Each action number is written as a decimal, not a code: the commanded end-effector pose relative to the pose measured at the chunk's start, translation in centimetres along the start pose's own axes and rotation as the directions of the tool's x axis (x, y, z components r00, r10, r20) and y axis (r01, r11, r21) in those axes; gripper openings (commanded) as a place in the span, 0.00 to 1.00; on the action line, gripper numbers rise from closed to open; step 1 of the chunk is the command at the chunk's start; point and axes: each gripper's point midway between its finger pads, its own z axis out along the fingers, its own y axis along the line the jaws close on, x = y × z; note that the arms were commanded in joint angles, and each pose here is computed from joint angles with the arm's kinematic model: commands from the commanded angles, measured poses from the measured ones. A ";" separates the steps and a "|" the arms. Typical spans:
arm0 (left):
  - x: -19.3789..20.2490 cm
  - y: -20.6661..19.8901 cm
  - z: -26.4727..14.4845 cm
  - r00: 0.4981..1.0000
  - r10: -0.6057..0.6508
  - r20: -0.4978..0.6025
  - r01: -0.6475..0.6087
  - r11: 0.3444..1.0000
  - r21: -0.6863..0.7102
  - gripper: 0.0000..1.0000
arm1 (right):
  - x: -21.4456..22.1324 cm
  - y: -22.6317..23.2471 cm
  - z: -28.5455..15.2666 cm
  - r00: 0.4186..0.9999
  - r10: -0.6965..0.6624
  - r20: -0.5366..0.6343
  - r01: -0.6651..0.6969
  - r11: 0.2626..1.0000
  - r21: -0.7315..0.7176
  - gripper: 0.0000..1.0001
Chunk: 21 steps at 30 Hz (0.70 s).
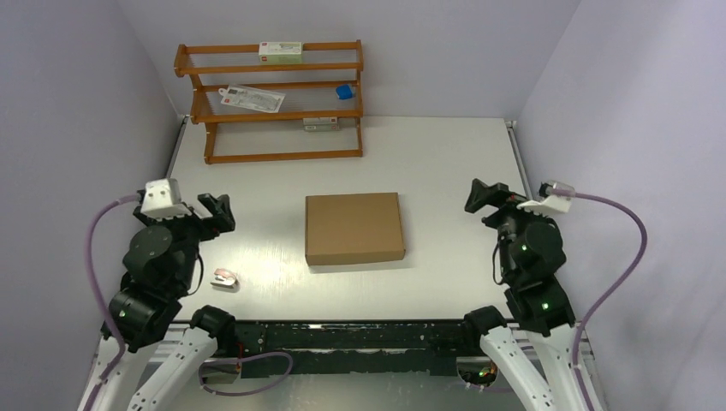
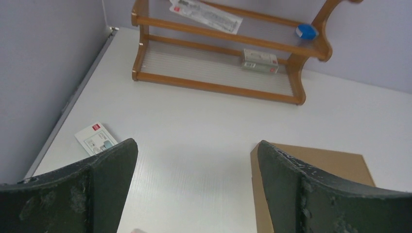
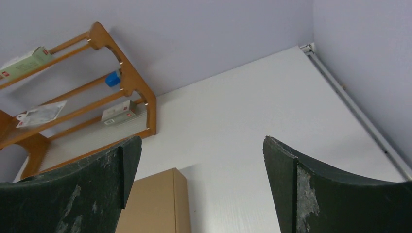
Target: Fold the paper box
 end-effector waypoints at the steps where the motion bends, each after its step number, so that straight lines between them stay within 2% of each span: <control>1: -2.6 1.4 -2.4 0.997 -0.038 0.063 0.041 0.999 -0.035 0.98 | 1.0 -0.8 -1.4 0.997 -0.064 -0.034 0.064 0.998 -0.020 1.00; 6: -2.8 2.6 -3.5 0.985 -0.076 0.156 0.083 0.996 -0.040 0.98 | 1.5 -1.1 -2.0 0.998 -0.060 -0.029 0.060 0.998 -0.026 1.00; 11: -0.7 3.2 -3.0 0.976 -0.104 0.191 0.115 0.992 -0.044 0.98 | 1.0 -1.0 -2.6 0.999 -0.046 0.014 0.047 0.998 -0.053 1.00; 14: -0.5 2.8 -2.7 0.977 -0.096 0.191 0.102 0.995 -0.024 0.98 | 0.8 -1.1 -2.7 0.999 -0.048 0.019 0.049 0.998 -0.048 1.00; 21: 0.8 2.0 -1.5 0.992 -0.052 0.118 0.055 0.998 -0.022 0.98 | 1.2 -0.8 -2.5 0.999 -0.049 0.008 0.049 0.997 -0.060 1.00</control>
